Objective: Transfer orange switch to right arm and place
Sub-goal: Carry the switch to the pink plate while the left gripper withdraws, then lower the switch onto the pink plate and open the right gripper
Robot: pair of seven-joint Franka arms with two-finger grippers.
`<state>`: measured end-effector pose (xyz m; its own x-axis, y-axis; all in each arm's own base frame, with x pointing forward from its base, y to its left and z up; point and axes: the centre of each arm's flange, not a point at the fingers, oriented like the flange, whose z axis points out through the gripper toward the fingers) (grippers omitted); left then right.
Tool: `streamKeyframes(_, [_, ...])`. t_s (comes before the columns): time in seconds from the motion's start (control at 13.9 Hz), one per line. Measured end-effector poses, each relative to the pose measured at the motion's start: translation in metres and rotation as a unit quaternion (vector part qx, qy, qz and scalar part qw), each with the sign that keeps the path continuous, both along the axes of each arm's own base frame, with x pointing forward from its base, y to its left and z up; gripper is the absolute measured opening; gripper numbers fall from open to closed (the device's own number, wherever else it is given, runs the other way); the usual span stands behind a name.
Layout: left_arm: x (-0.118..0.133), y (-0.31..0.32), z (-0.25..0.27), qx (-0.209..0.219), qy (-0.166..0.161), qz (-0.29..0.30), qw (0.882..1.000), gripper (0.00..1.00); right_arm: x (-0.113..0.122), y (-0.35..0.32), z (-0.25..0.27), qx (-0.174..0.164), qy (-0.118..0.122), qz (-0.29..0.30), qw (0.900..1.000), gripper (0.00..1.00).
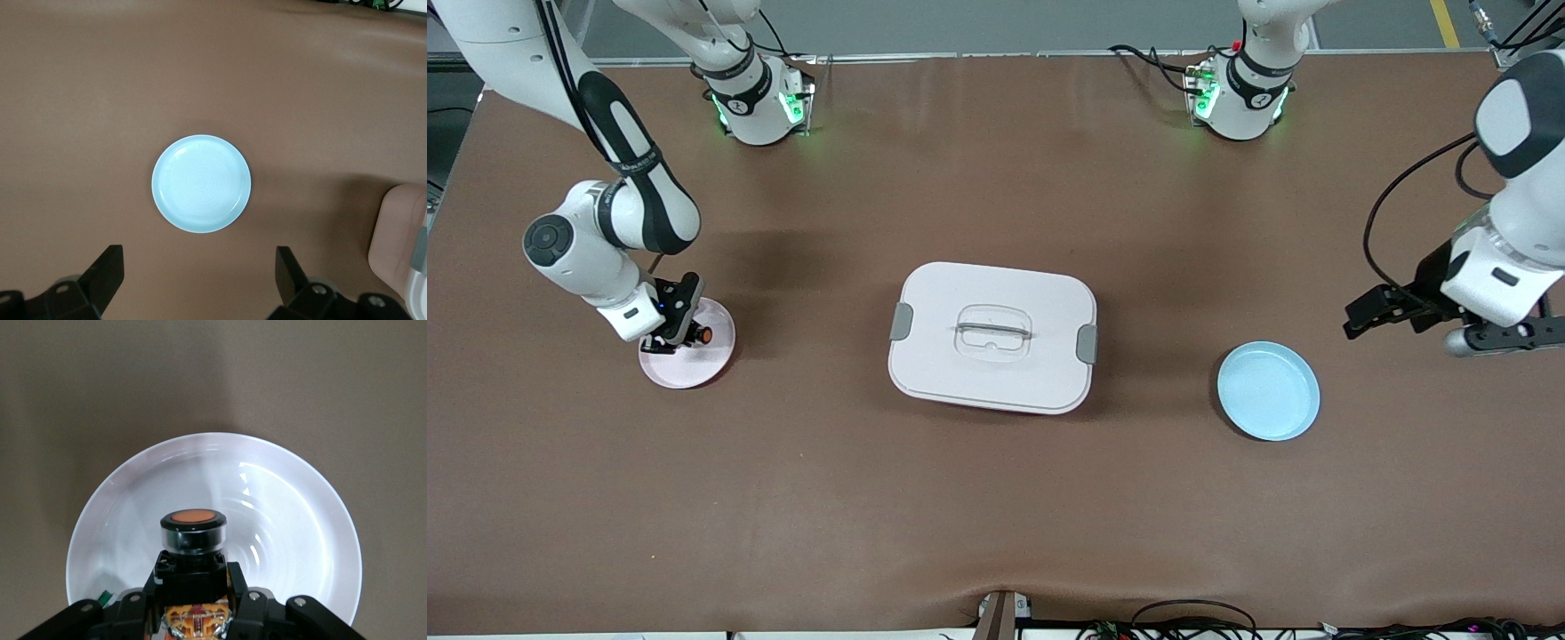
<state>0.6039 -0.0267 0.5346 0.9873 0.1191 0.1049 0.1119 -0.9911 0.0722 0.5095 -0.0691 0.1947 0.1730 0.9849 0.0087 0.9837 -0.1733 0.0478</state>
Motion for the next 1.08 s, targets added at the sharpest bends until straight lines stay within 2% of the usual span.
streamKeyframes(0.36, [-0.007,0.009,0.038,0.005,0.017,0.004,1.0,1.0,-0.001,0.001,-0.011,0.0,0.004,0.009,1.0,0.41])
streamKeyframes(0.87, [-0.019,0.009,0.077,0.016,-0.013,0.009,1.0,1.0,-0.002,0.001,-0.018,0.0,0.008,0.026,1.0,0.41])
streamKeyframes(0.94, [-0.02,0.013,0.08,0.016,-0.012,0.012,1.0,1.0,-0.001,0.001,-0.017,0.0,0.007,0.027,1.0,0.45])
streamKeyframes(1.08, [-0.022,0.02,0.089,0.017,-0.014,0.016,1.0,1.0,0.002,0.001,-0.016,0.0,0.004,0.029,1.0,0.67])
